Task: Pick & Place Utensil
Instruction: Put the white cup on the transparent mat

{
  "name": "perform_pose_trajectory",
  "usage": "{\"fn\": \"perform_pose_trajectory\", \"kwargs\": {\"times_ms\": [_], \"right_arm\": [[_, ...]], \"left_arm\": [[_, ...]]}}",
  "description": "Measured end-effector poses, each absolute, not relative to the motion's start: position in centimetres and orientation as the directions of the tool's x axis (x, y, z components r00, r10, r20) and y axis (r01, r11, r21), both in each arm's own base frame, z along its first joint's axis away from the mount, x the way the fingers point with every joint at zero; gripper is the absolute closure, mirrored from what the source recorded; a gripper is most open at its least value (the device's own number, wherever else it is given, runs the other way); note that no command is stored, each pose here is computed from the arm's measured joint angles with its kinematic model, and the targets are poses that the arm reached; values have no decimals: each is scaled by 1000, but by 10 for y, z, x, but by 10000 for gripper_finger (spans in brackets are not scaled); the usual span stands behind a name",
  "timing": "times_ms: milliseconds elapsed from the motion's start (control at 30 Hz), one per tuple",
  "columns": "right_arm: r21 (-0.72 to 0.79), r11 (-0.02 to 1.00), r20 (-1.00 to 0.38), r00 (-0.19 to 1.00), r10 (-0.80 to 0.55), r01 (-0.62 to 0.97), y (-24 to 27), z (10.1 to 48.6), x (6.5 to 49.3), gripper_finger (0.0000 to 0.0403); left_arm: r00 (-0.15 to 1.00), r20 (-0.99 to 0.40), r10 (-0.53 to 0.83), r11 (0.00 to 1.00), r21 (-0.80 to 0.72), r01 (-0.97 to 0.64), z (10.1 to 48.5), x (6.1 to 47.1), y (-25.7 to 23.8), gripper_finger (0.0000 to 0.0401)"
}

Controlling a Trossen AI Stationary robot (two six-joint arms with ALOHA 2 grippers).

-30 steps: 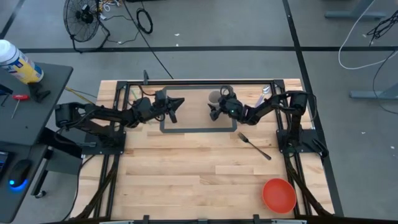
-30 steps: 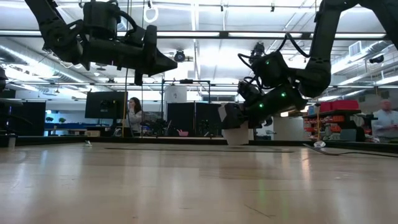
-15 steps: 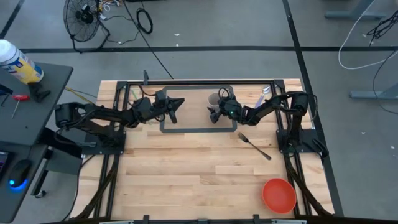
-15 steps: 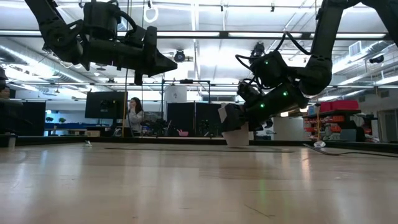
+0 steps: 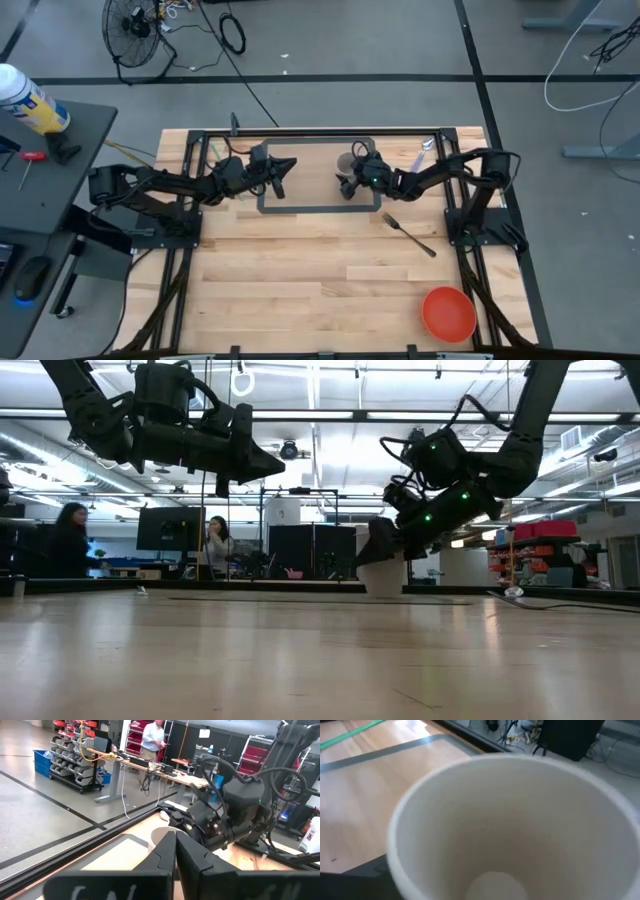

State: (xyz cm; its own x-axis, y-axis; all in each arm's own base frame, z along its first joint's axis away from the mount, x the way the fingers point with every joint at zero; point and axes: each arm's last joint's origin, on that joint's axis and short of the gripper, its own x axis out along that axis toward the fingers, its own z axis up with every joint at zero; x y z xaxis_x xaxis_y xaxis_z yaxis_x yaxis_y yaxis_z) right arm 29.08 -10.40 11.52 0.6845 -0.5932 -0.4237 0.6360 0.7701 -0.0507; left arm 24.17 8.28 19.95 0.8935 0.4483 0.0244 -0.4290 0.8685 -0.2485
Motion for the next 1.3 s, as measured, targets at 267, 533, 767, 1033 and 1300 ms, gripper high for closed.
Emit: {"fn": "perform_pose_trajectory", "kwargs": {"times_ms": [267, 533, 767, 1033, 1300], "right_arm": [[-30, 764, -365, 705, -608, 644, -96, 110, 265, 7], [-4, 817, -291, 781, -553, 577, -94, 116, 266, 22], [-23, 816, -301, 775, -556, 577, -95, 116, 266, 46], [-15, 688, -223, 669, -709, 725, -105, 123, 264, 49], [14, 489, -313, 468, -826, 872, -148, 132, 270, 50]], "left_arm": [[894, 23, 448, 869, -246, -430, 199, 242, 83, 387], [894, 23, 448, 870, -241, -430, 199, 242, 83, 387], [893, 23, 449, 869, -243, -430, 199, 242, 83, 387], [893, 23, 449, 869, -243, -430, 199, 242, 83, 387], [893, 23, 449, 869, -243, -430, 199, 242, 83, 387]]}}
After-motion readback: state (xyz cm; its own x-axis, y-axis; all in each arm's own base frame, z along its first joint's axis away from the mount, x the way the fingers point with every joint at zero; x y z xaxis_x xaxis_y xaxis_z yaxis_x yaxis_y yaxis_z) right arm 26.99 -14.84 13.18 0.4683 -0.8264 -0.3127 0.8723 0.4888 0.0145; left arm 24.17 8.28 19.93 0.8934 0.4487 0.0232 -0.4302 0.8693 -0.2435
